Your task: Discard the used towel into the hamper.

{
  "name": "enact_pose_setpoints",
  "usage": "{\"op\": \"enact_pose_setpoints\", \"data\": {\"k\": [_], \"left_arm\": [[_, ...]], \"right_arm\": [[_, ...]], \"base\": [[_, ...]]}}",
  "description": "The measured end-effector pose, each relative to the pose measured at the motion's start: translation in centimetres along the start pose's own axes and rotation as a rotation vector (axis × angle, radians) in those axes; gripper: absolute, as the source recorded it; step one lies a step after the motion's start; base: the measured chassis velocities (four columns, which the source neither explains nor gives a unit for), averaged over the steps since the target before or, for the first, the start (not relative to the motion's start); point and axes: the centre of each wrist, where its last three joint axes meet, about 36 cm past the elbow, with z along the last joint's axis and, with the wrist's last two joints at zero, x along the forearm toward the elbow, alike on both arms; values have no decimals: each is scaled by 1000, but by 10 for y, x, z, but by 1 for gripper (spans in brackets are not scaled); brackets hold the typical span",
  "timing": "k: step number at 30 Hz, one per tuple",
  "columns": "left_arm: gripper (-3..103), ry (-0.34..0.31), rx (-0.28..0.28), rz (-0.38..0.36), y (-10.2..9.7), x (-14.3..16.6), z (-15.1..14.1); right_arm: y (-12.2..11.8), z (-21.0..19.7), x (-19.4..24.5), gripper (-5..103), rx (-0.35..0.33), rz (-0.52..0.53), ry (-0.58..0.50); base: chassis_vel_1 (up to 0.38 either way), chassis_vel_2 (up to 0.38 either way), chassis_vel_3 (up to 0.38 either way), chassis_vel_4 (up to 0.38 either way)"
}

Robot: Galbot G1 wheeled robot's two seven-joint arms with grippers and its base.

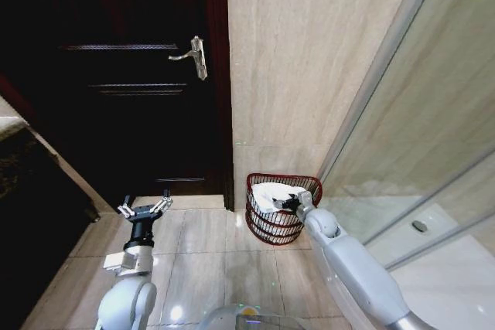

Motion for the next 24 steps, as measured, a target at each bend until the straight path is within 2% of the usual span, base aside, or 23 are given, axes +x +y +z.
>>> {"op": "enact_pose_setpoints", "data": {"k": [3, 4, 7, 8, 11, 12, 13, 15, 16, 18, 24], "left_arm": [[100, 21, -15, -12, 7, 5, 4], [100, 21, -15, -12, 7, 5, 4], [100, 30, -34, -16, 13, 6, 4], [100, 30, -34, -16, 13, 6, 4], [100, 25, -36, -17, 12, 6, -1], [100, 25, -36, -17, 12, 6, -1], [100, 22, -34, -15, 11, 6, -3], [100, 22, -35, -13, 11, 5, -3], [100, 22, -35, -13, 11, 5, -3], [100, 23, -35, -15, 12, 6, -2], [100, 20, -32, -19, 12, 4, 0]], "right_arm": [[-2, 1, 1, 56, -4, 3, 1], [-2, 1, 1, 56, -4, 3, 1], [-12, -1, 1, 45, -10, 39, -19], [-12, -1, 1, 45, -10, 39, -19], [-21, -13, 6, 29, -20, 79, -82], [-21, -13, 6, 29, -20, 79, -82], [-25, -21, 7, 24, -21, 104, -141], [-29, -30, 8, 13, -22, 123, -184], [-29, -30, 8, 13, -22, 123, -184], [-31, -40, 11, 3, -22, 125, -209], [-35, -49, 11, 0, -12, 137, -242]], "base": [[0, 0, 0, 0], [0, 0, 0, 0], [0, 0, 0, 0], [0, 0, 0, 0], [0, 0, 0, 0], [0, 0, 0, 0], [0, 0, 0, 0], [0, 0, 0, 0], [0, 0, 0, 0], [0, 0, 0, 0], [0, 0, 0, 0]]}}
